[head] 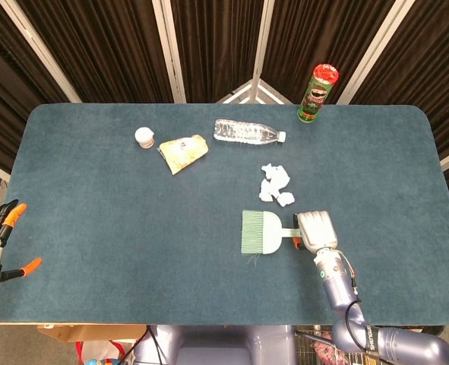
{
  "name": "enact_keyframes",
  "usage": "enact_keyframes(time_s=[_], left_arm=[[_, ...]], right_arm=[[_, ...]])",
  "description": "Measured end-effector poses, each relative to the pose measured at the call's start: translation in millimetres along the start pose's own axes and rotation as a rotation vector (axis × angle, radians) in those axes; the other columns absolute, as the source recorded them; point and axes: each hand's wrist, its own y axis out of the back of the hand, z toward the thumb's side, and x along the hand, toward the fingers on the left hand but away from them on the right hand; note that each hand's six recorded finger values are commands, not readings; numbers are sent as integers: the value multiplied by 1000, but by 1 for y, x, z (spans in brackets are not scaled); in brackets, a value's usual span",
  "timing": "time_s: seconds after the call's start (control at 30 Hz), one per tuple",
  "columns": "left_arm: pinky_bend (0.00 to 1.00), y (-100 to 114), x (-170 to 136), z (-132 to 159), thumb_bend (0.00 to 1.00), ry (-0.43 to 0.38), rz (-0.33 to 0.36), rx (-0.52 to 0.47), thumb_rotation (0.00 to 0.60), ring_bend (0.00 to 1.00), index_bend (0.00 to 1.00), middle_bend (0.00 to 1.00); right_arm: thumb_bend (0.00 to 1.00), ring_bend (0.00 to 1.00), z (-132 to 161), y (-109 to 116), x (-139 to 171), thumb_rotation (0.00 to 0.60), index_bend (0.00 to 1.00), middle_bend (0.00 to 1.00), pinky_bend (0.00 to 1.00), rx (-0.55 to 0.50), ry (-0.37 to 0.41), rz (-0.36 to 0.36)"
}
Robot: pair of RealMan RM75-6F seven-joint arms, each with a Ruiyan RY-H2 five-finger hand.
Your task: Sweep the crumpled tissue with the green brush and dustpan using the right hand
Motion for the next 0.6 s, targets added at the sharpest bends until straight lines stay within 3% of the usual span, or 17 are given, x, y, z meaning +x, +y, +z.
enact_keyframes(time_s=[0.2,0.6], left_arm=[[17,0,0,0,0,-1,-3,-3,600,0,0,0],[17,-1,2,-2,0,12,-14,-18,600,0,0,0]], right_arm=[[559,1000,4,41,-10,600,763,1000,882,51,9,-61],[559,1000,26,87,-37,600,765,1000,882,111,18,-102]])
